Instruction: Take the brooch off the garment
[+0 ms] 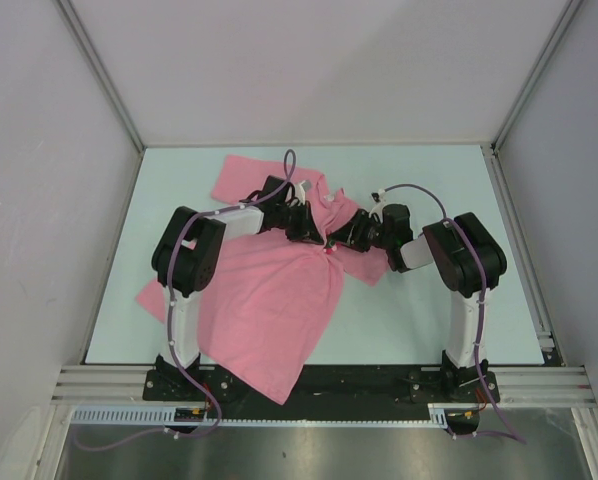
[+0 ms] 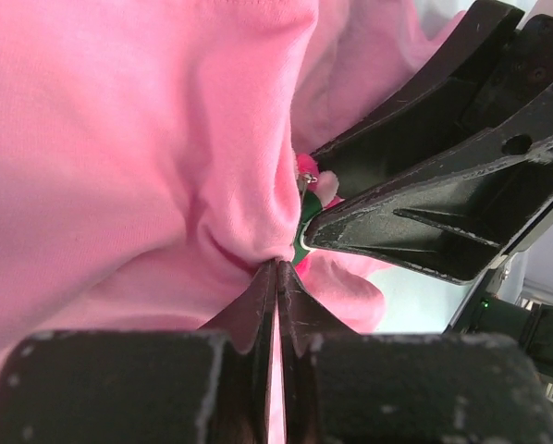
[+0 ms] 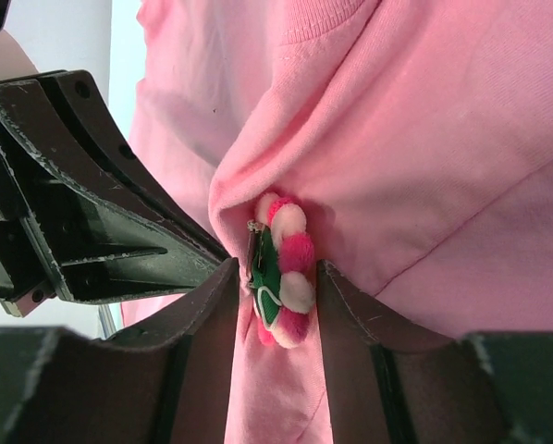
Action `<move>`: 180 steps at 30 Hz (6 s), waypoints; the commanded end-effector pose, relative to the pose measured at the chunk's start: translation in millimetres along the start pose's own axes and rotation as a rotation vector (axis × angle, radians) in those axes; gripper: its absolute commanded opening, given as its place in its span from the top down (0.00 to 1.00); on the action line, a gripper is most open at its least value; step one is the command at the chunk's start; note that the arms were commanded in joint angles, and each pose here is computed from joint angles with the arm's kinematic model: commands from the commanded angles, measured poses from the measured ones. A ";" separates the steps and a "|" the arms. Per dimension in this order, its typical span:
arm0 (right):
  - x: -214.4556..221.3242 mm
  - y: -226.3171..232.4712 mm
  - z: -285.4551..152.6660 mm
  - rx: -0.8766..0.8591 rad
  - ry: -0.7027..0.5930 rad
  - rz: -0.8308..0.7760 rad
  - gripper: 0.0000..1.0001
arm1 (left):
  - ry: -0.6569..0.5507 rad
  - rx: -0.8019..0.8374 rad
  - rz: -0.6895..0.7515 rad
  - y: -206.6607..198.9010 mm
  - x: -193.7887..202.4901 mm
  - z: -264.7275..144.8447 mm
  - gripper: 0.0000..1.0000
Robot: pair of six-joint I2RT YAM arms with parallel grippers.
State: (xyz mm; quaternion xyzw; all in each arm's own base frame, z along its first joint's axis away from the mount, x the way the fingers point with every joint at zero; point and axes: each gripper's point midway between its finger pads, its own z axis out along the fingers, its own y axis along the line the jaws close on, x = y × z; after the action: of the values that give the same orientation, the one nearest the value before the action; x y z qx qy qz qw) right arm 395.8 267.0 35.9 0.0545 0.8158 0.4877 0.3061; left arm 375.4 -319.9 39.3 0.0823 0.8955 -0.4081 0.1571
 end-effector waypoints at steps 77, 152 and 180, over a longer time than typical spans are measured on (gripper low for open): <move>-21.1 23.1 5.2 0.109 -0.095 -0.019 0.44 | -0.020 -0.002 0.002 -4.7 0.9 -0.3 0.98; -9.8 16.6 6.7 0.009 -0.037 -0.057 0.57 | -0.007 0.021 0.016 -10.8 5.4 -0.2 0.99; 1.4 21.2 14.9 -0.012 0.018 -0.077 0.69 | -0.009 0.037 0.015 -17.1 -0.5 -0.4 0.99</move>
State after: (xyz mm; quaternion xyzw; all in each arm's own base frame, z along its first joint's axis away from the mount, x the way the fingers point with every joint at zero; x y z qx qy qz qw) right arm 395.4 276.7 40.1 0.0421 0.8248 0.4687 0.3136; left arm 371.3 -321.5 33.3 0.0809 0.8961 -0.4072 0.1570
